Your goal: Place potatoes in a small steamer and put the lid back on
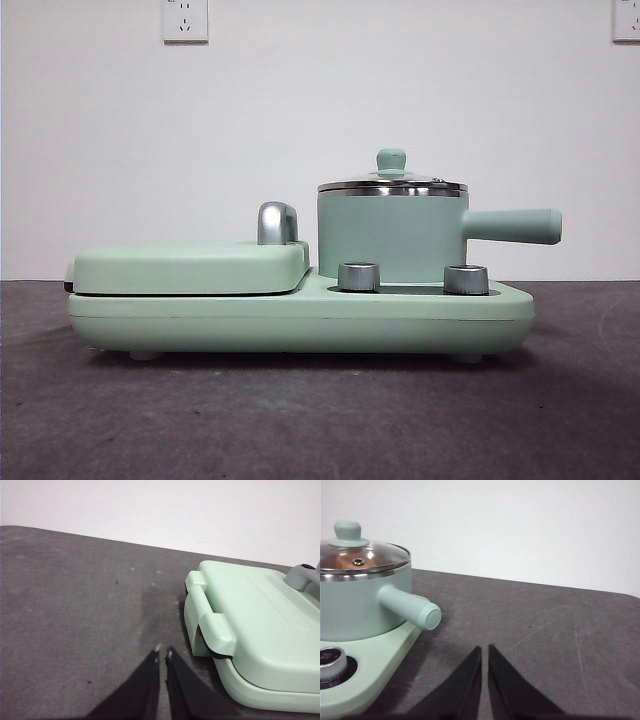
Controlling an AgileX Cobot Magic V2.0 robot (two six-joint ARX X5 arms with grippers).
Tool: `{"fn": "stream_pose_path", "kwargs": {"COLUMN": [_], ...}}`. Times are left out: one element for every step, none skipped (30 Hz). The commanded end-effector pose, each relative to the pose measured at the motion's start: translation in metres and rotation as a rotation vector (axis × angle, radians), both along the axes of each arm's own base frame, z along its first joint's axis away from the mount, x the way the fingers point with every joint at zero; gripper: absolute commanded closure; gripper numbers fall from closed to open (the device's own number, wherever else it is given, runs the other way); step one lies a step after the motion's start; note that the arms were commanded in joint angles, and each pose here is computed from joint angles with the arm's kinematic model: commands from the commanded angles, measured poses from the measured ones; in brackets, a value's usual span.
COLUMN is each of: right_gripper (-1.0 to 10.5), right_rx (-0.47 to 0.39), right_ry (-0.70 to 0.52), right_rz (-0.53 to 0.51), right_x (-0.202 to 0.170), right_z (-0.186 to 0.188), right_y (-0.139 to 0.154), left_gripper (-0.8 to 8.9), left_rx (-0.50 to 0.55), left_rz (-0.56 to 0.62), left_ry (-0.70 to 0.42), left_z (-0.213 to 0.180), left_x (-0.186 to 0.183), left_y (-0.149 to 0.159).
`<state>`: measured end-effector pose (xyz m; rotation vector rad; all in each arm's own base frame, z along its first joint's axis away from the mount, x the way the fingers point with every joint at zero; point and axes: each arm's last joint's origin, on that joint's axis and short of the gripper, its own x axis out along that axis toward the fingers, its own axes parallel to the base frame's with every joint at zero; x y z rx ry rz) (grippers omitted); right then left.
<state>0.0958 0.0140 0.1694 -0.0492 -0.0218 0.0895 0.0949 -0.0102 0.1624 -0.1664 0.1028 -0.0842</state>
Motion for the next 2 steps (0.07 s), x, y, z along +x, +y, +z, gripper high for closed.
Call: {"fn": "stream_pose_path", "kwargs": {"right_gripper": [9.3,9.3], "right_rx": [0.012,0.012], "right_ry": [-0.006,-0.006], "right_rz": [0.001,0.001], "right_x": [0.0002,0.0002], "right_z": [-0.0001,-0.0001], "right_y": [0.0001,0.0001], "left_gripper": [7.94,7.94], "left_rx": [0.0,0.0], "left_rz": [-0.002,-0.002], "left_ry": [0.008,0.008], "left_z": [-0.0056,-0.0056], "left_x": [0.0011,0.0011], "left_y": [-0.0002,-0.0002]}}
